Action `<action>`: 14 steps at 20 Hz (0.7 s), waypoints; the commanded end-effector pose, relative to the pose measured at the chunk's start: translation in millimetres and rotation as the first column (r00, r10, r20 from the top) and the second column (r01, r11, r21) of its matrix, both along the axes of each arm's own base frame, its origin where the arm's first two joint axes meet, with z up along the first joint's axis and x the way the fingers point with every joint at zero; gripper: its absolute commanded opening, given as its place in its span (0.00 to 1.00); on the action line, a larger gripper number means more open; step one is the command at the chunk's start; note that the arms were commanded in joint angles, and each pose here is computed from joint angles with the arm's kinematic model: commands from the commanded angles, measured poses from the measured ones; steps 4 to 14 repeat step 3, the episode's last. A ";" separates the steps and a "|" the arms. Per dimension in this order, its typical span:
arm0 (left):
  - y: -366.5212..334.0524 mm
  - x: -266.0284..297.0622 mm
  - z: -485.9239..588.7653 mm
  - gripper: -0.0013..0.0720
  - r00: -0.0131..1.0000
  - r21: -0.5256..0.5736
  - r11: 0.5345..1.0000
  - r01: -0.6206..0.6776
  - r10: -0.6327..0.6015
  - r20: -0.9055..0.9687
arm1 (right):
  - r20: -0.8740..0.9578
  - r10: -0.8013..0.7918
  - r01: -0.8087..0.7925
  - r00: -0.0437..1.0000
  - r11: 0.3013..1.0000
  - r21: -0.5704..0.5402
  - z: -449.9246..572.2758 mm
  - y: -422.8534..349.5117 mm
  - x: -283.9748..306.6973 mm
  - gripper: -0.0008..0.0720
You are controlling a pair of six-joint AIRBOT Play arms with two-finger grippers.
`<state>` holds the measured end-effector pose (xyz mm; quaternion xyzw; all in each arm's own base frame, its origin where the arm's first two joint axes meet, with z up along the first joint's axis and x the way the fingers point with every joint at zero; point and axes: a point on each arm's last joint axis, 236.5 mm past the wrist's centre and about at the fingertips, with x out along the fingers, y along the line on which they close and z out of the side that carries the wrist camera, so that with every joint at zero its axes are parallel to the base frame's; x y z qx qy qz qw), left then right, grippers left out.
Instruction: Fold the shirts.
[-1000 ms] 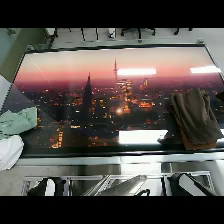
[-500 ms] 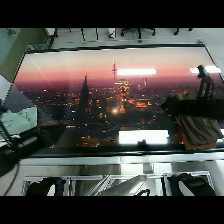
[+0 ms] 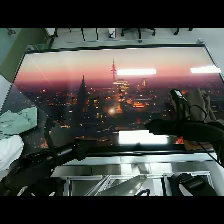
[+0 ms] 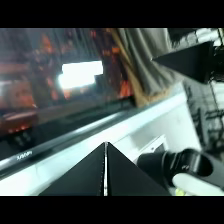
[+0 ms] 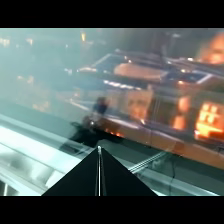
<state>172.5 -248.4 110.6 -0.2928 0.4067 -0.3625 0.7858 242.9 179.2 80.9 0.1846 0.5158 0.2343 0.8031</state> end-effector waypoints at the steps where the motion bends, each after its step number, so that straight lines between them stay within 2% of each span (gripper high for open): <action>1: -19.1 11.0 -9.6 0.05 0.999 0.090 0.995 0.043 -0.045 0.020 | -0.009 0.011 -0.011 1.000 1.000 0.001 -2.5 2.4 -4.4 0.03; 3: -27.2 18.0 -7.5 0.05 0.997 0.138 0.988 0.068 -0.072 0.021 | -0.009 0.011 -0.011 1.000 1.000 0.001 -2.5 2.4 -4.4 0.03; 14: -27.2 18.0 -7.5 0.05 0.997 0.138 0.988 0.068 -0.072 0.021 | -0.009 0.011 -0.011 1.000 1.000 0.001 -2.5 2.4 -4.4 0.03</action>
